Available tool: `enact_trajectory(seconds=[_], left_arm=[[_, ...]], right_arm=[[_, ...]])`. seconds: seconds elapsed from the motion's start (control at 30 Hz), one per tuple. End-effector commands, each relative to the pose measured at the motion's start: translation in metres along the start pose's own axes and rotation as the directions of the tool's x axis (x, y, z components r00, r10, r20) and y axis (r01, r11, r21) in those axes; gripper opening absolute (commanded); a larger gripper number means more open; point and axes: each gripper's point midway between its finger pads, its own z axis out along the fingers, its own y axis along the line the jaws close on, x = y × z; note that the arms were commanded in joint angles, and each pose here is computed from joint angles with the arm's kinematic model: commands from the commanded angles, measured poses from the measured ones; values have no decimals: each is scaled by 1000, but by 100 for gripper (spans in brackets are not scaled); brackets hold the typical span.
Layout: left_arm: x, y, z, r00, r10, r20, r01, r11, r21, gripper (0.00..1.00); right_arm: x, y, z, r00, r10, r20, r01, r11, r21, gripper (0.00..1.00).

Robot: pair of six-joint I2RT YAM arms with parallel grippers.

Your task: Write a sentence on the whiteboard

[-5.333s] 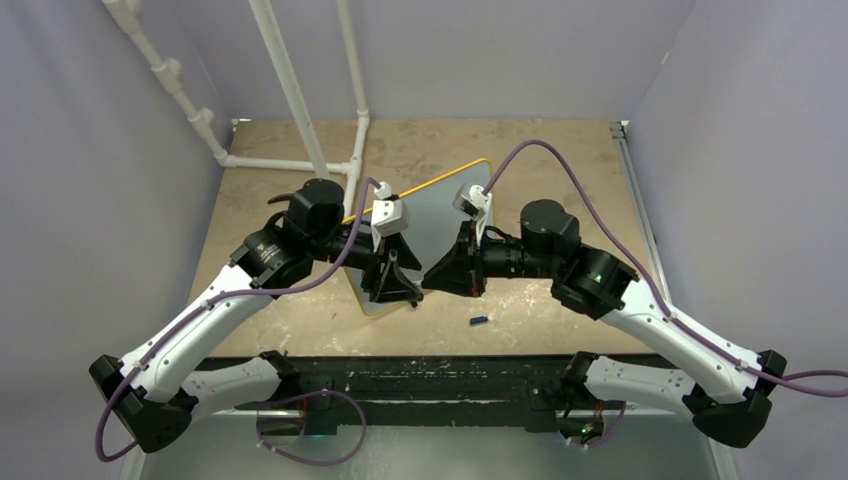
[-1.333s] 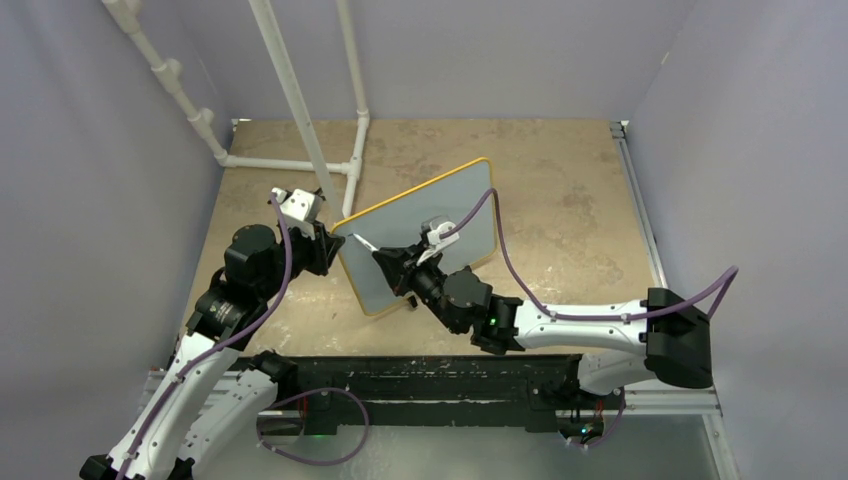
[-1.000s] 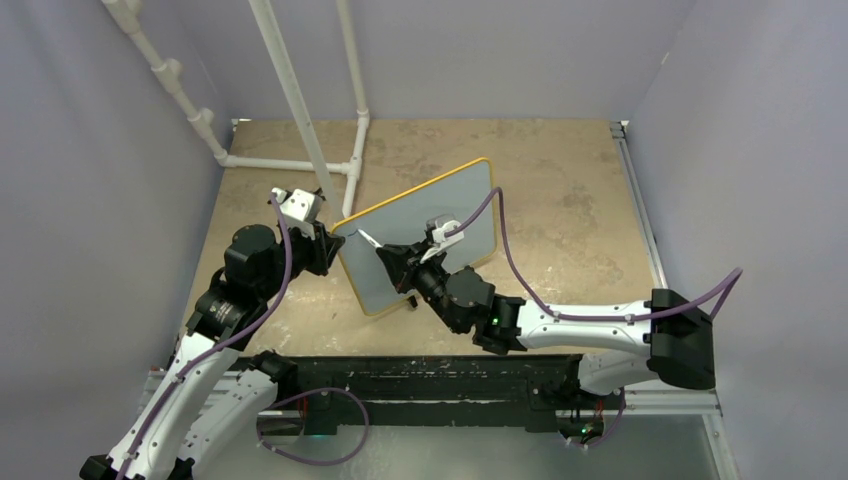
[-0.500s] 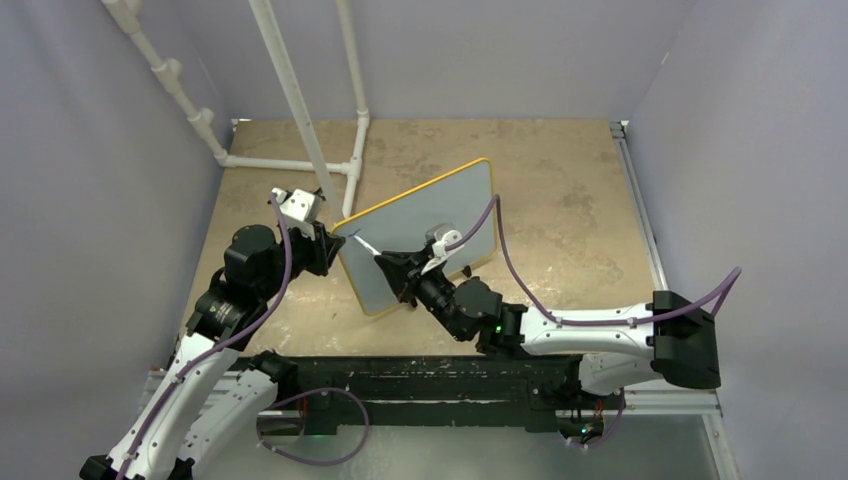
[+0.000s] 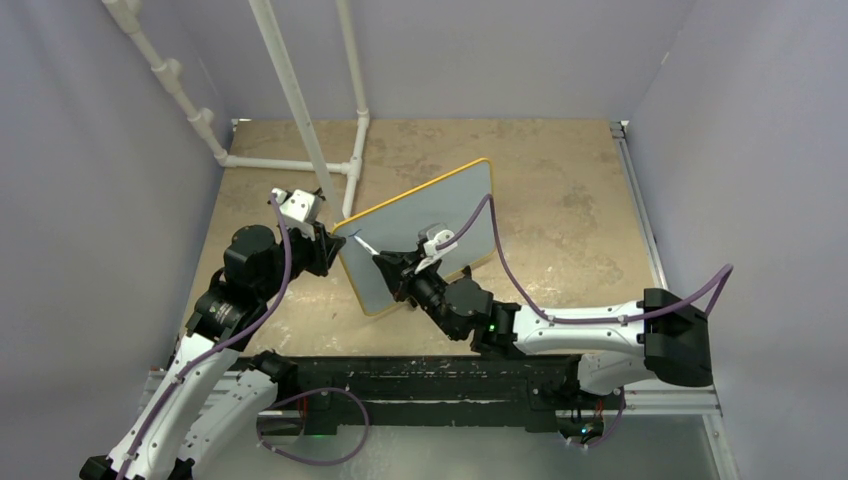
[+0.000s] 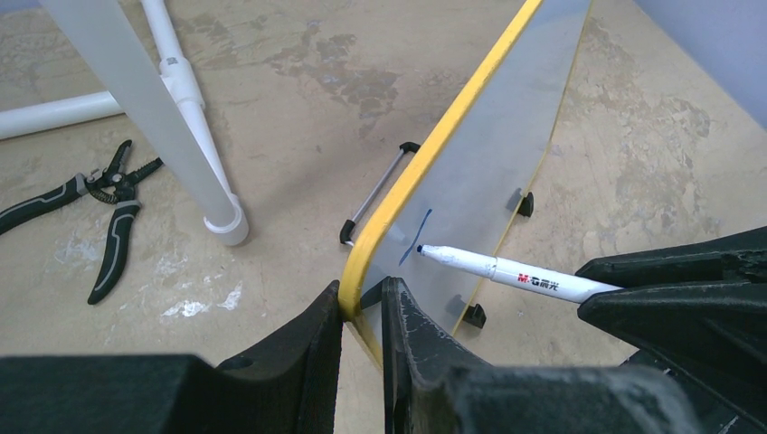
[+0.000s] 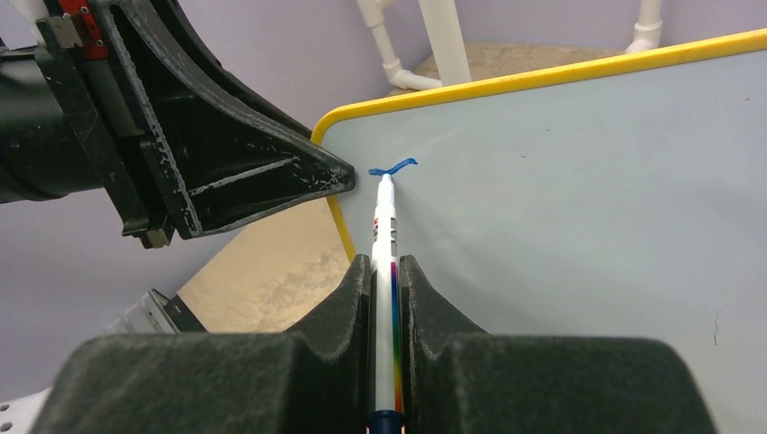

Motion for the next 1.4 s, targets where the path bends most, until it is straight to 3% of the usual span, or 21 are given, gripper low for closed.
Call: enact_trajectory(seconds=[0.0,0.93,1.37], left_arm=[[4,-1,2,1000,27,-4,-27,999,18,0],[2,-2,1,1000,30,1,-30,999,22,0],[1,-3,0,1000,30,3,-30,999,27,0]], right_arm=[[-23,5,6,998,13,55,-14,1000,19,0],[28,-8,-5,997,6,-83,-1,998,65,0],[15,14,5,1000,0,-31,0,1000,3,0]])
